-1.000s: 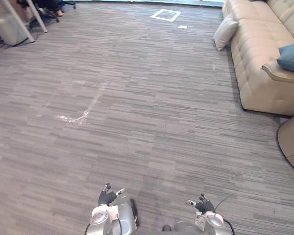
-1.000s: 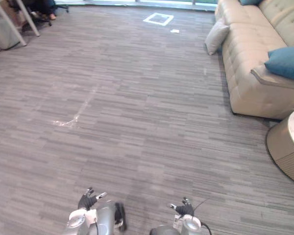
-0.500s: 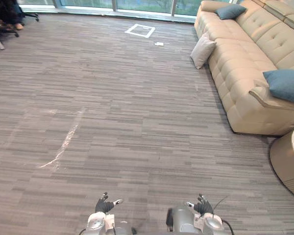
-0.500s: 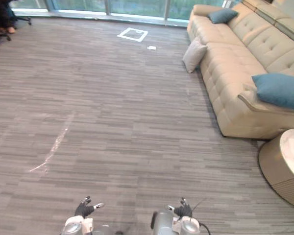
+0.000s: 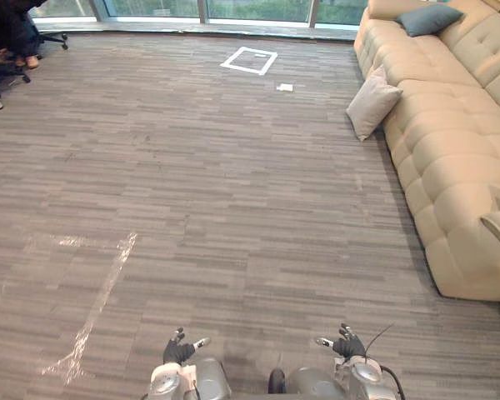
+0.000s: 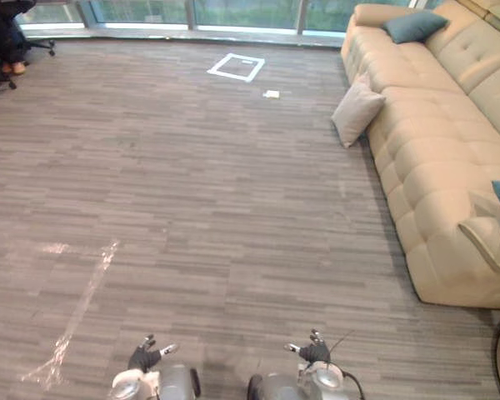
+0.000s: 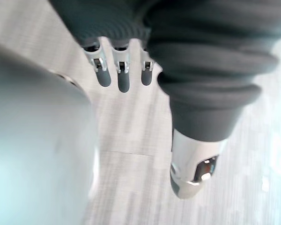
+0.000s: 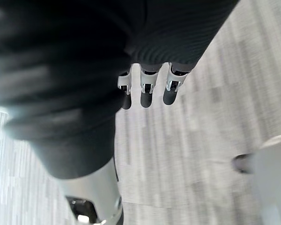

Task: Pick up cushions and gather them together orderly.

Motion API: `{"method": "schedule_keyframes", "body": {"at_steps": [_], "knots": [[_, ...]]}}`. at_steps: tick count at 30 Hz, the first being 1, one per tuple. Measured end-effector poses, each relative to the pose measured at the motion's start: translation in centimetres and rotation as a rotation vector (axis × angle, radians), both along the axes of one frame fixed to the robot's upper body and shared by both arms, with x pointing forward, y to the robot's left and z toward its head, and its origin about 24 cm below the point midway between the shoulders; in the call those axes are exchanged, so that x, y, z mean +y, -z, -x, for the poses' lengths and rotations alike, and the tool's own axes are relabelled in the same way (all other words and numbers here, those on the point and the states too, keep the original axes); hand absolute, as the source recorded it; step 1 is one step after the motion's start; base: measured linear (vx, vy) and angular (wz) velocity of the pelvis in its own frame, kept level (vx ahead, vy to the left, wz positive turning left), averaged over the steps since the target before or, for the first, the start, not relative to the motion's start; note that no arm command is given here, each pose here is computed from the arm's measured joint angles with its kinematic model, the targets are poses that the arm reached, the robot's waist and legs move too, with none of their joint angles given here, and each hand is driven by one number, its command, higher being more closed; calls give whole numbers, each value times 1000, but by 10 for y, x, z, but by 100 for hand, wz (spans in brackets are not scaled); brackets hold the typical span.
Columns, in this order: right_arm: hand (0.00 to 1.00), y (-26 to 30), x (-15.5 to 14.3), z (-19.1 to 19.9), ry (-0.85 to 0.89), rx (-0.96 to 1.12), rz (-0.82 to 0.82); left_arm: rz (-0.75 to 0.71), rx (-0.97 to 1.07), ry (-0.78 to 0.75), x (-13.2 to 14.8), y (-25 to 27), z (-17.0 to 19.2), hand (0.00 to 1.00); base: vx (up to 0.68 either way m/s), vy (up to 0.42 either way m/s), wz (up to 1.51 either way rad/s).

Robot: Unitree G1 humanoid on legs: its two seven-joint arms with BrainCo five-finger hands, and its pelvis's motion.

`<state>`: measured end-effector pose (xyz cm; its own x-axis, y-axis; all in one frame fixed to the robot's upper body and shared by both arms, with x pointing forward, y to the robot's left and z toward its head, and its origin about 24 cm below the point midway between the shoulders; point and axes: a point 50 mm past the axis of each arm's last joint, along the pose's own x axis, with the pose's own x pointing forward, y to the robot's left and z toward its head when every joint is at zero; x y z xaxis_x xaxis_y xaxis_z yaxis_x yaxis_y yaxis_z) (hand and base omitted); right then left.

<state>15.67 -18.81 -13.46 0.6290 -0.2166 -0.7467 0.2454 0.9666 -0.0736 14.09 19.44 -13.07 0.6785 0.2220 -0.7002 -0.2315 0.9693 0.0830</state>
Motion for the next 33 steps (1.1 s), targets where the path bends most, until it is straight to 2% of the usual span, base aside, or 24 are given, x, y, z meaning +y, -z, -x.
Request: {"method": "schedule_keyframes", "body": {"at_steps": [3,9,14,17,21,24,28,33], "knots": [[0,9,-3,16,8,67,9,29,-13,-18,-7,0,0,0,705,308,-87],[0,14,16,28,18,90,-39,-36,2,6,12,-1,-1,0,740,306,-41],[0,10,2,27,16,55,4,-34,86,42,4,9,10,0,592,132,-20],[0,3,-3,11,5,9,25,-26,130,43,0,14,14,0,729,5,8],[0,3,-8,10,8,13,34,-35,144,37,3,16,17,0,760,-83,28],[0,-2,-20,4,12,-8,61,12,161,0,-11,20,24,0,942,-193,17],[0,-1,-8,3,-10,7,37,34,119,-109,-6,16,22,0,776,-133,-24],[0,3,10,1,-38,24,-7,-5,42,-104,6,6,9,0,608,-21,-64]]}}
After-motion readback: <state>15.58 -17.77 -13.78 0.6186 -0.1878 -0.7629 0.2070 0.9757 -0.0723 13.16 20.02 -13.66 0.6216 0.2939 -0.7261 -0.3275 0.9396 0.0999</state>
